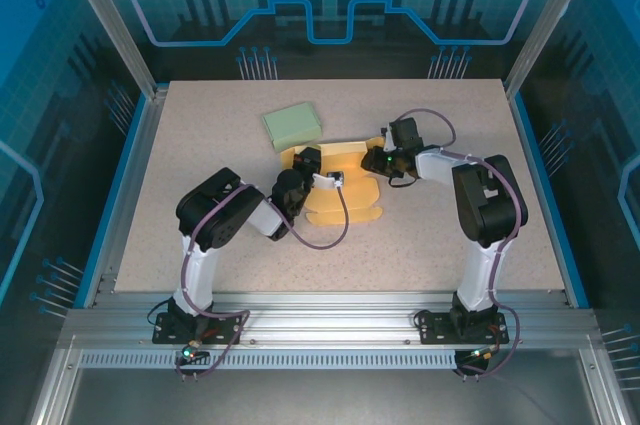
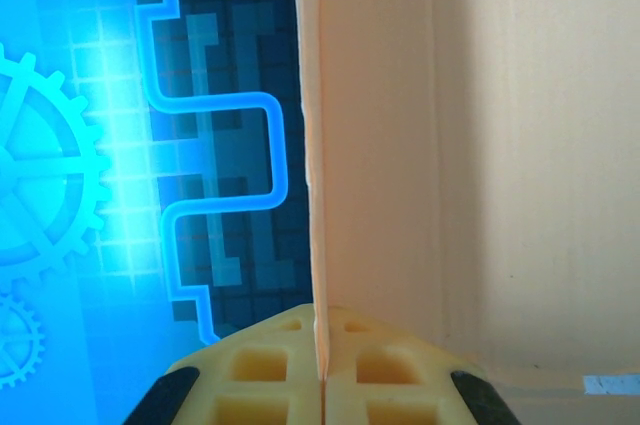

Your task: Fold the paper box

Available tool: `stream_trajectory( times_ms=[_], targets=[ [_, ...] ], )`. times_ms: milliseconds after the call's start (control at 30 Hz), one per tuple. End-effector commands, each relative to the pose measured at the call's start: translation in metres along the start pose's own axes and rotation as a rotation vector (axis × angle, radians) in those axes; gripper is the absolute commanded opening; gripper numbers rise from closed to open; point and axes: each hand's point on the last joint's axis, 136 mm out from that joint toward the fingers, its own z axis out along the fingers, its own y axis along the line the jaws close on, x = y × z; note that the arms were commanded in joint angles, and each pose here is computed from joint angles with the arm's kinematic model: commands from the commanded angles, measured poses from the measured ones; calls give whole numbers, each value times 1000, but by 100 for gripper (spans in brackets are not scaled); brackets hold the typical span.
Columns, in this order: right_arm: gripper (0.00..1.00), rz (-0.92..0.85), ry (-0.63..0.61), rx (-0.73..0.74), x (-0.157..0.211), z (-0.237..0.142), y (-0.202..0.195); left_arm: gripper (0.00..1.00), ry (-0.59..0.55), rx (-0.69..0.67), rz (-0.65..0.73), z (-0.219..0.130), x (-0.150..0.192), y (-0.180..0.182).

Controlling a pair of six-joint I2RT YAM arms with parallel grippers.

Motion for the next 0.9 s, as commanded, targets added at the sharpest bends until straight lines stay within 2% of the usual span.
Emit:
stream_trajectory(
  times_ms=[0, 167, 400, 700, 867],
  targets=[
    [37, -2, -27, -81, -4, -10, 17, 0, -26, 5, -7, 2, -10, -6],
    [32, 13, -44, -157, -3, -14, 30, 0, -23, 10, -5, 3, -11, -8],
    [30, 4, -43, -174, 7, -11, 43, 0, -24, 15, 2, 5, -15, -10],
    [30, 22, -7, -88, 29, 4, 36, 0, -12, 13, 5, 7, -15, -11],
    [31, 6, -15, -55, 31, -14, 31, 0, -10, 11, 10, 6, -13, -11]
  ],
)
